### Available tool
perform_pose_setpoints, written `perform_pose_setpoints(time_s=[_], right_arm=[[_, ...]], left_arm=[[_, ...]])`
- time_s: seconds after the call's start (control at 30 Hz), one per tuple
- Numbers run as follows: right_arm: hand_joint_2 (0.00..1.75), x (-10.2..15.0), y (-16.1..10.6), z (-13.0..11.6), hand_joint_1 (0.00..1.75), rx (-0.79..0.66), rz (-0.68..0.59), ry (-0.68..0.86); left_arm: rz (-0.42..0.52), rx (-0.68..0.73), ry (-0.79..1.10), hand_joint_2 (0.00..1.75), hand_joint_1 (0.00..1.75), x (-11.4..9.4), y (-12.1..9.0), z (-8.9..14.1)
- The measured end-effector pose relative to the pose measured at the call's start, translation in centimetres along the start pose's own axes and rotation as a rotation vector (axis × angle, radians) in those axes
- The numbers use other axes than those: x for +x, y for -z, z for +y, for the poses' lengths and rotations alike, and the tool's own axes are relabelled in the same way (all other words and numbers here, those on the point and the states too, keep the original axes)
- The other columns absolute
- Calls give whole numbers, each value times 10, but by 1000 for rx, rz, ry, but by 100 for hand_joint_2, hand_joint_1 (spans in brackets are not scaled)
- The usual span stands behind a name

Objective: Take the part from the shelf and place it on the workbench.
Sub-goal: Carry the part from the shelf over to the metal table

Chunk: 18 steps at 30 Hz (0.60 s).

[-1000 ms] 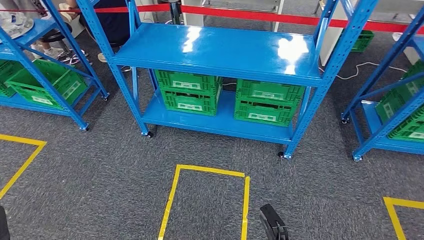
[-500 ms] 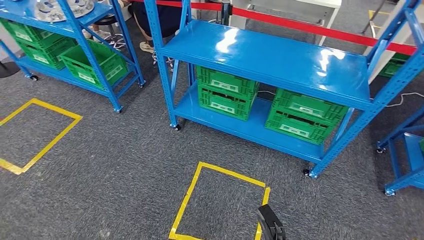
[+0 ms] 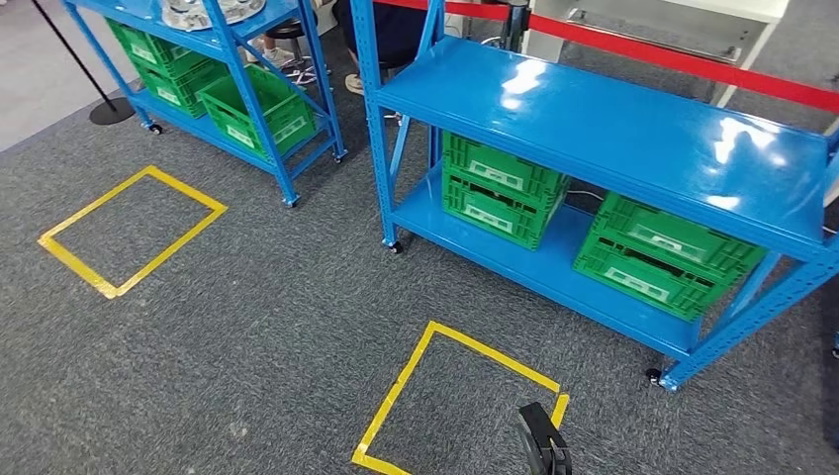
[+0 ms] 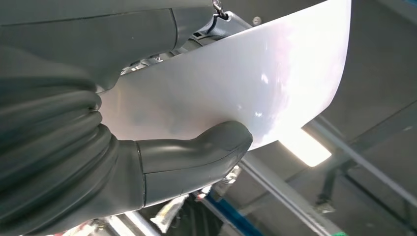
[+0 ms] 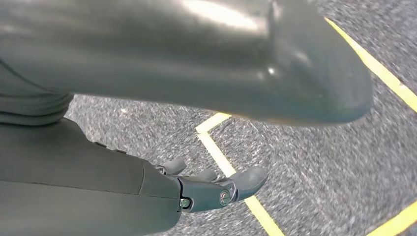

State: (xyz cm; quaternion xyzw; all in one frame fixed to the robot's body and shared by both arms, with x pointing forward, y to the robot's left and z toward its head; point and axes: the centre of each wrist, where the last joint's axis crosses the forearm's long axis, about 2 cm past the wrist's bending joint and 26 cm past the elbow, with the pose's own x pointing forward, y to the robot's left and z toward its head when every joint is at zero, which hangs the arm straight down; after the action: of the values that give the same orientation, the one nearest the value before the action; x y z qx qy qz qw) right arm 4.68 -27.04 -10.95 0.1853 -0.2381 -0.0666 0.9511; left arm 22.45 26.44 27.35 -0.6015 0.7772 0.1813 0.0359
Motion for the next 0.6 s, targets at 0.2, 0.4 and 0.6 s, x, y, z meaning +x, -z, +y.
perform_pose_setpoints(time_s=[0.2, 0.4, 0.6], right_arm=[[0, 2, 1, 1, 0, 2, -3, 2], [0, 4, 3, 3, 0, 9, -6, -2], [0, 2, 2, 4, 0, 9, 2, 4]], left_arm=[[7, 10, 8, 175, 175, -3, 2, 0], [21, 20, 7, 175, 175, -5, 3, -2], [31, -2, -1, 175, 175, -5, -2, -6]])
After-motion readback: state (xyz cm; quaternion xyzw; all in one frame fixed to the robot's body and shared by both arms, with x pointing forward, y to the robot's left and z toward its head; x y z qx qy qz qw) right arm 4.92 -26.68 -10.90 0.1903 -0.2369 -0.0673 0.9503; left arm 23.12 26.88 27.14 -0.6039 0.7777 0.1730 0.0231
